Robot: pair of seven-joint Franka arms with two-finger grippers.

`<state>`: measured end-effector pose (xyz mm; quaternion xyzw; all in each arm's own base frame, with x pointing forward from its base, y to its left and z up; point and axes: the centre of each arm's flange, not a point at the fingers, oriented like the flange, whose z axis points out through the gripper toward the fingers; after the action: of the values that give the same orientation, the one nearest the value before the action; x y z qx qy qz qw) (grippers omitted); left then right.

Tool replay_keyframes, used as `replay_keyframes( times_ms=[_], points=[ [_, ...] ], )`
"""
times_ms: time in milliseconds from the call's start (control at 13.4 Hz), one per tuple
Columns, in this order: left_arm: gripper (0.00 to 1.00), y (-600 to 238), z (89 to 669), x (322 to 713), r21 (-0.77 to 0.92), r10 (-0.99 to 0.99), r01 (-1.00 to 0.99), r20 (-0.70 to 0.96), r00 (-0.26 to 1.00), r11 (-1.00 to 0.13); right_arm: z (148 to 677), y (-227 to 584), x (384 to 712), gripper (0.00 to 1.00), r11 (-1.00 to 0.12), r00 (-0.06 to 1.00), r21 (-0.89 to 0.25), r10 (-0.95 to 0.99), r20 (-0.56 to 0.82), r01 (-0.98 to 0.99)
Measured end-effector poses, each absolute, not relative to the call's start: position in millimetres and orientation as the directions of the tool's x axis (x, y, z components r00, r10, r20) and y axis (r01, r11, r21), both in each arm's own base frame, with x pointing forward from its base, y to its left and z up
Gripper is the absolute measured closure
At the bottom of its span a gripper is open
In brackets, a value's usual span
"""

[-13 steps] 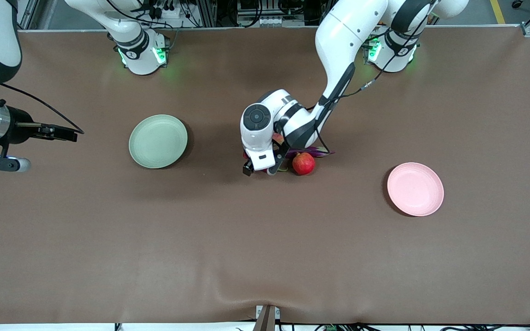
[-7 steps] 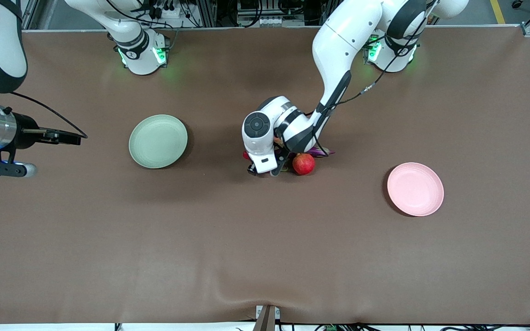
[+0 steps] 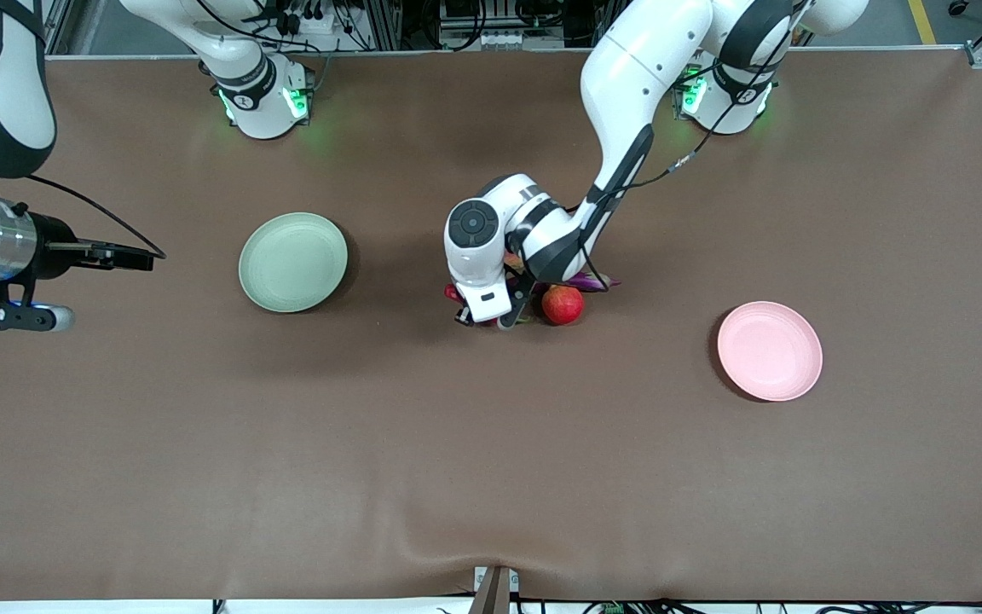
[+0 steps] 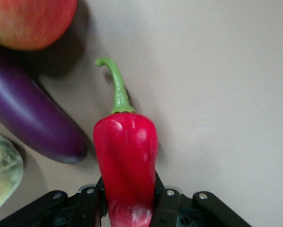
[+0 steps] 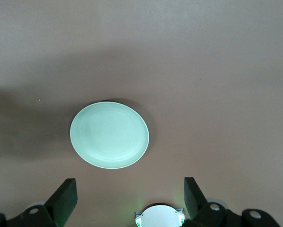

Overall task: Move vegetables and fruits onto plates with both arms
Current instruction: 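Carry the pepper to the pink plate while the right gripper reaches the peach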

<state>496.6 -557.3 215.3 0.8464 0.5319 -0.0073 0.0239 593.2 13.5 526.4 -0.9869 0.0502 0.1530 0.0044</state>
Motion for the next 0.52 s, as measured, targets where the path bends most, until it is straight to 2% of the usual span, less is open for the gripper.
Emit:
replay_keyframes(
  times_ms=[149, 299, 448, 523],
  points=[
    [0.67, -547.8, 263.0, 519.2, 0.107, 0.911, 0.908, -0.038, 0.412, -0.406, 526.3, 19.7, 592.9, 0.00, -0.996, 0.949, 0.004, -0.088, -0.303, -0.091],
    [0.67, -526.0, 336.2, 548.7, 0.219, 0.924, 0.904, -0.023, 0.381, -0.367, 526.1, 35.5, 592.0, 0.00, -0.996, 0.947, -0.016, -0.084, -0.309, -0.093],
    [0.67, -483.0, 403.0, 580.3, 0.316, 0.941, 0.889, 0.040, 0.335, -0.330, 525.8, 62.1, 590.4, 0.00, -0.986, 0.937, -0.057, -0.127, -0.326, -0.154],
    [0.67, -452.0, 418.4, 599.4, 0.335, 0.953, 0.892, 0.083, 0.292, -0.303, 524.2, 75.5, 589.8, 0.00, -0.979, 0.928, -0.076, -0.152, -0.341, -0.188]
  ],
)
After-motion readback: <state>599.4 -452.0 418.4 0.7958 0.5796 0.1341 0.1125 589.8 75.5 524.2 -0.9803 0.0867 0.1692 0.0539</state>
